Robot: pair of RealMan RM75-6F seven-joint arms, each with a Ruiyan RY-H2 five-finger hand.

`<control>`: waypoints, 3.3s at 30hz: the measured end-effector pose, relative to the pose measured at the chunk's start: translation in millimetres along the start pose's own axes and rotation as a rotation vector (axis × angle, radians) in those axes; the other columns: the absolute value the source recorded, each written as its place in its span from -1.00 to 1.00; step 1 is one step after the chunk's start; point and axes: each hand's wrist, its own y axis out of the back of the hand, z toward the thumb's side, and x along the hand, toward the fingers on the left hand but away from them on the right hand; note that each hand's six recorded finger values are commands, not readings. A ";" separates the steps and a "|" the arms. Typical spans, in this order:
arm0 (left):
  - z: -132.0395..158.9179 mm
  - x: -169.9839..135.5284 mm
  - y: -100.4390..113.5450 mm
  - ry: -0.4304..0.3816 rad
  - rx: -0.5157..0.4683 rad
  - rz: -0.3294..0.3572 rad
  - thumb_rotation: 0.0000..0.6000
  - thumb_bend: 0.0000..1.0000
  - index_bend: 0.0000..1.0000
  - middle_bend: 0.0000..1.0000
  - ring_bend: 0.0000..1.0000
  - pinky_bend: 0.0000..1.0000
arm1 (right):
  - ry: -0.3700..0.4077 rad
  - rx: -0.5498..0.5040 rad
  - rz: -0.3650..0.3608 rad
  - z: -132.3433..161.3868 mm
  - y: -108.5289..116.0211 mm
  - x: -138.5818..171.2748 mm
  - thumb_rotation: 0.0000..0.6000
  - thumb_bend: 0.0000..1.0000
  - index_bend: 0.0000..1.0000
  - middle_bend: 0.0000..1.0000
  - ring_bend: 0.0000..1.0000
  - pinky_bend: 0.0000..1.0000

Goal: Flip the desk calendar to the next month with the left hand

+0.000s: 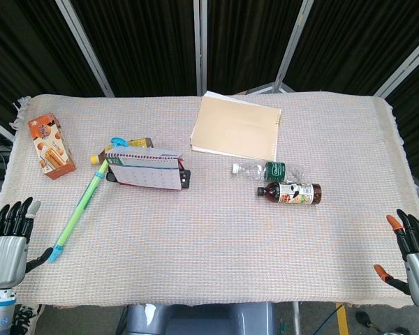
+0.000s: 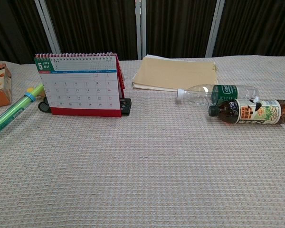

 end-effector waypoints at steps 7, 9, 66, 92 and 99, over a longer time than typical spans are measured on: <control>-1.1 0.1 -0.1 0.005 -0.003 -0.001 1.00 -0.81 -1.00 -1.00 -1.00 -1.00 | 0.005 -0.002 -0.003 1.1 0.8 0.9 1.00 -0.86 -1.00 -1.00 -1.00 -1.00; -1.0 0.0 0.5 0.004 -0.005 0.001 1.00 -0.81 -1.00 -1.00 -1.00 -1.00 | 0.006 -0.003 -0.003 1.6 0.9 1.3 1.00 -0.86 -1.00 -1.00 -1.00 -1.00; 49.4 95.9 -71.1 0.202 -0.633 -0.467 1.00 0.78 -1.00 0.28 0.38 0.21 | 0.005 -0.041 0.000 0.3 2.2 0.6 1.00 -0.86 -1.00 -1.00 -1.00 -1.00; 98.7 139.4 -105.1 0.236 -0.705 -0.614 1.00 0.82 -1.00 0.28 0.37 0.21 | 0.011 -0.064 -0.011 -1.5 5.2 -1.1 1.00 -0.86 -1.00 -1.00 -1.00 -1.00; 100.4 144.2 -115.3 0.261 -0.704 -0.628 1.00 0.82 -1.00 0.28 0.37 0.21 | 0.013 -0.076 -0.017 -2.1 6.4 -1.9 1.00 -0.86 -1.00 -1.00 -1.00 -1.00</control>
